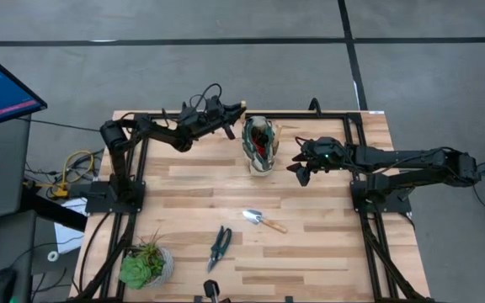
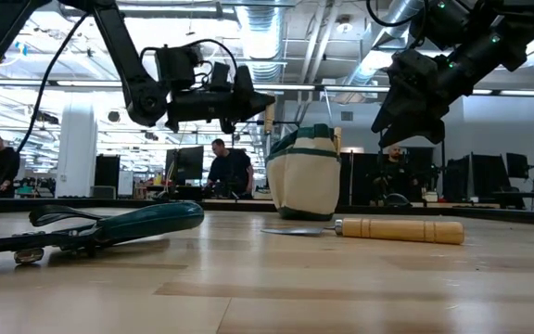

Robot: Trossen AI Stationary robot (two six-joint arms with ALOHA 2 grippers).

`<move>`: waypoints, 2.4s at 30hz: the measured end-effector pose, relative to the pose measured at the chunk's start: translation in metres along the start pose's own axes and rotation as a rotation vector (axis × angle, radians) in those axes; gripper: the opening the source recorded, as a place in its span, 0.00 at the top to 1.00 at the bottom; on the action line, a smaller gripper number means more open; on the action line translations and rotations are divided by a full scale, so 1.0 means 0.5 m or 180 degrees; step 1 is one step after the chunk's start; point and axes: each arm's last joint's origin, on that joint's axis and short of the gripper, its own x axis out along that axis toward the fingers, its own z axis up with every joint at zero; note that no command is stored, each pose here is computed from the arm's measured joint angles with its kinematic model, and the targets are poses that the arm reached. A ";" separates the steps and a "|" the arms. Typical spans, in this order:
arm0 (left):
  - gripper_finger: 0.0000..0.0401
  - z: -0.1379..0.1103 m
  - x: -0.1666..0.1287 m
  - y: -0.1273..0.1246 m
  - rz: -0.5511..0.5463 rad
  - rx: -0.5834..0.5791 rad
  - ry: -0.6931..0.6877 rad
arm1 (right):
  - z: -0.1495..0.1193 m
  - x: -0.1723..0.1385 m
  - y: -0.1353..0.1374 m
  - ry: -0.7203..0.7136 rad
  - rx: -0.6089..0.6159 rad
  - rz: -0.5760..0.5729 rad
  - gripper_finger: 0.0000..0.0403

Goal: Pick & Place Garden tools in Gardening bag
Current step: Put the trowel into the gardening bag

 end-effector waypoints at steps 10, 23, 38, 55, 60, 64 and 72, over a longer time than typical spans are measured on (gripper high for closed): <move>0.97 -0.032 0.007 0.006 -0.0024 -0.0105 0.0119 | 0.000 0.000 0.000 0.0001 0.0010 0.0001 0.44; 0.74 -0.035 0.008 0.002 -0.0056 0.0217 0.0162 | 0.000 0.000 0.000 0.0002 0.0035 0.0002 0.44; 0.53 0.027 0.007 -0.022 -0.0195 0.0166 0.0390 | 0.000 0.000 0.000 0.0001 0.0035 0.0001 0.44; 0.48 0.232 -0.198 -0.277 -0.0688 0.0315 0.2125 | 0.000 0.000 0.000 -0.0001 0.0094 -0.0002 0.44; 0.48 0.207 -0.197 -0.332 -0.1049 0.0575 0.2149 | 0.000 0.000 0.000 0.0001 0.0094 -0.0006 0.44; 0.48 0.166 -0.181 -0.360 -0.1324 0.0552 0.2250 | -0.003 0.000 -0.001 0.0043 0.0114 -0.0022 0.44; 0.48 0.112 -0.108 -0.442 -0.1755 0.0615 0.2354 | -0.010 0.000 -0.003 0.0168 0.0090 -0.0025 0.44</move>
